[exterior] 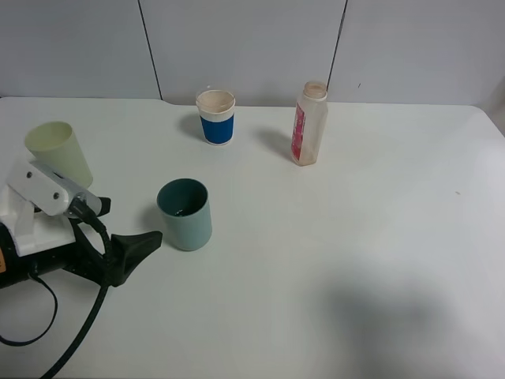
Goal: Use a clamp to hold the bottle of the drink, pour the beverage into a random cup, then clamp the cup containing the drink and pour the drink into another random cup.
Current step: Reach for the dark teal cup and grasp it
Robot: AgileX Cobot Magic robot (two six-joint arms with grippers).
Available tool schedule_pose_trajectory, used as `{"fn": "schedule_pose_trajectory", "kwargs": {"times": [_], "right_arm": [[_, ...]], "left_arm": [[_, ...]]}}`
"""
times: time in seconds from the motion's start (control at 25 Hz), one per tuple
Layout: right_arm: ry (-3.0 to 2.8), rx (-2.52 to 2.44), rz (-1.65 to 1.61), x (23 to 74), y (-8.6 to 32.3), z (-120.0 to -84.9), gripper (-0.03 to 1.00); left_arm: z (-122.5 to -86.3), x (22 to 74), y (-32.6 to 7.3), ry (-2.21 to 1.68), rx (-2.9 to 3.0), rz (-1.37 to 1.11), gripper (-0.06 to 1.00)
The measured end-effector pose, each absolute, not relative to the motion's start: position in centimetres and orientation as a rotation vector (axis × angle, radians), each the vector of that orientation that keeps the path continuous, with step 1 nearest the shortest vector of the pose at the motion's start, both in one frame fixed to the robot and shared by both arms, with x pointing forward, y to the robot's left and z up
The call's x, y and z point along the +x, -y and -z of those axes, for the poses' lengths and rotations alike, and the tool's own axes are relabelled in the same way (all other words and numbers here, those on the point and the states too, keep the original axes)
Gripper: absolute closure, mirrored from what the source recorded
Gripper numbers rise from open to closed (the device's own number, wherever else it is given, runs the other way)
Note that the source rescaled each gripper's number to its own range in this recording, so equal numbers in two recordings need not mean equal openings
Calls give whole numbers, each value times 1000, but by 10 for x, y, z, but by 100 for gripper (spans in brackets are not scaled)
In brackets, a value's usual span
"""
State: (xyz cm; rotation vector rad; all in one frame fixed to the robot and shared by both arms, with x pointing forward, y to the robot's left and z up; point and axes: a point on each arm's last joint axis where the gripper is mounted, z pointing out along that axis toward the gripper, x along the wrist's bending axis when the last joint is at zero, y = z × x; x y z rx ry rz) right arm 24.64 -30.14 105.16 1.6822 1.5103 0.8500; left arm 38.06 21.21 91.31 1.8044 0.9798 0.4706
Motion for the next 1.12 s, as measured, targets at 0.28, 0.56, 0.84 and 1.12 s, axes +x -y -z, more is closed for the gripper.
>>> {"fn": "schedule_pose_trajectory", "kwargs": {"times": [0.28, 0.56, 0.84, 1.12], "right_arm": [[-1510, 1682, -850, 246, 301, -1052, -3], [-1510, 1682, -850, 246, 301, -1052, -3], [-1510, 1682, -850, 246, 301, -1052, -3], [-1510, 1682, -850, 246, 301, -1052, -3]], "left_arm": [[-890, 388, -202, -964, 1750, -394, -6], [-864, 387, -202, -999, 1839, -342, -6], [-864, 387, -202, -945, 1870, -382, 8], [-865, 395, -199, -911, 1863, -409, 15]]}}
